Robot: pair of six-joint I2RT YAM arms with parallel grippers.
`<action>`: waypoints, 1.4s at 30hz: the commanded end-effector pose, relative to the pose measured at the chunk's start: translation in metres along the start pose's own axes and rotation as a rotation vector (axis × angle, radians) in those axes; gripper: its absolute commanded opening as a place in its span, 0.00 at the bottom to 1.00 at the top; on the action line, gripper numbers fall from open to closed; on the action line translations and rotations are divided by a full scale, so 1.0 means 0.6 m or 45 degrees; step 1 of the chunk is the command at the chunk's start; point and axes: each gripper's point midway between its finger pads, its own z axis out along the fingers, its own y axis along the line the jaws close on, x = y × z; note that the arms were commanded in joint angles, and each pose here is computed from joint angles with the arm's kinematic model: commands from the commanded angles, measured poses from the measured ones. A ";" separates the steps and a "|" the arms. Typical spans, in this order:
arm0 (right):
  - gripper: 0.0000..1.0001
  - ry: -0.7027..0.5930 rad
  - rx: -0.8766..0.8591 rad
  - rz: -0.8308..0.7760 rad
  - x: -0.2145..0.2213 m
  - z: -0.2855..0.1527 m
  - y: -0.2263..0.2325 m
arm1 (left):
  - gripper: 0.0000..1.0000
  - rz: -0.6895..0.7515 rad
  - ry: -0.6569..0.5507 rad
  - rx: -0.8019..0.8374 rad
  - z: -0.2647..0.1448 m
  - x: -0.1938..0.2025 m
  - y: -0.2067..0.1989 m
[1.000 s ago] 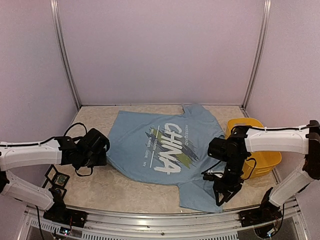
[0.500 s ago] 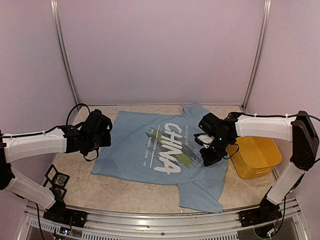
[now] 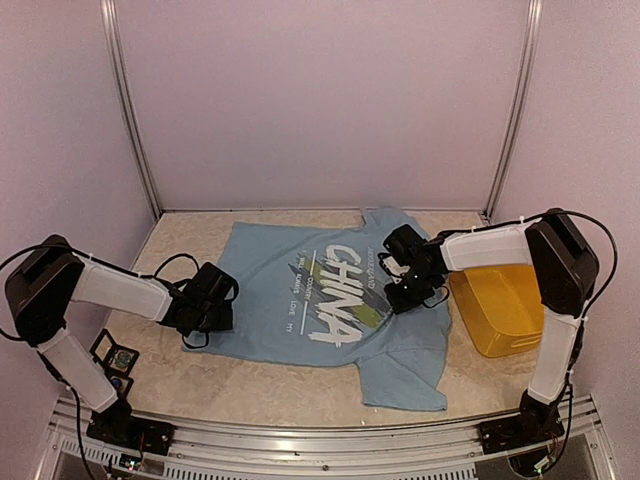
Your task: Pin the brooch onto the clothing
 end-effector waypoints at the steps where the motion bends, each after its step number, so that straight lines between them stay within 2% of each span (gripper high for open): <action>1: 0.00 0.035 -0.025 -0.092 0.014 0.028 0.008 | 0.28 -0.038 0.212 -0.061 -0.012 0.117 0.042; 4: 0.00 0.075 -0.106 -0.136 0.025 0.016 0.025 | 0.28 -0.092 0.256 -0.044 -0.039 0.157 0.040; 6: 0.00 0.138 -0.112 -0.158 0.058 0.006 0.026 | 0.28 -0.110 0.276 -0.046 -0.062 0.182 0.036; 10: 0.05 0.186 -0.178 -0.198 0.112 -0.033 0.044 | 0.28 -0.150 0.247 0.001 -0.098 0.178 0.021; 12: 0.07 0.146 -0.199 -0.189 0.100 -0.064 0.048 | 0.29 -0.127 0.171 0.015 -0.112 0.138 0.011; 16: 0.09 -0.059 -0.253 -0.129 0.045 -0.151 0.057 | 0.31 -0.072 -0.031 0.047 -0.132 -0.016 -0.017; 18: 0.07 -0.095 -0.228 -0.041 0.051 -0.172 0.045 | 0.31 -0.074 -0.113 0.071 -0.124 -0.084 -0.026; 22: 0.00 0.056 -0.249 0.070 0.133 -0.144 0.044 | 0.31 -0.125 -0.156 0.074 -0.065 -0.162 -0.014; 25: 0.00 0.110 -0.304 0.144 0.176 -0.124 0.063 | 0.32 -0.135 -0.170 0.066 -0.013 -0.204 -0.016; 29: 0.00 0.202 -0.258 0.215 0.229 -0.099 0.055 | 0.31 -0.093 -0.149 -0.012 0.068 -0.251 -0.018; 34: 0.00 0.283 -0.215 0.228 0.274 -0.105 0.043 | 0.30 -0.135 -0.052 -0.088 0.169 -0.257 -0.003; 42: 0.00 0.391 -0.310 0.278 0.327 -0.107 0.059 | 0.32 -0.154 0.072 -0.121 0.246 -0.212 0.018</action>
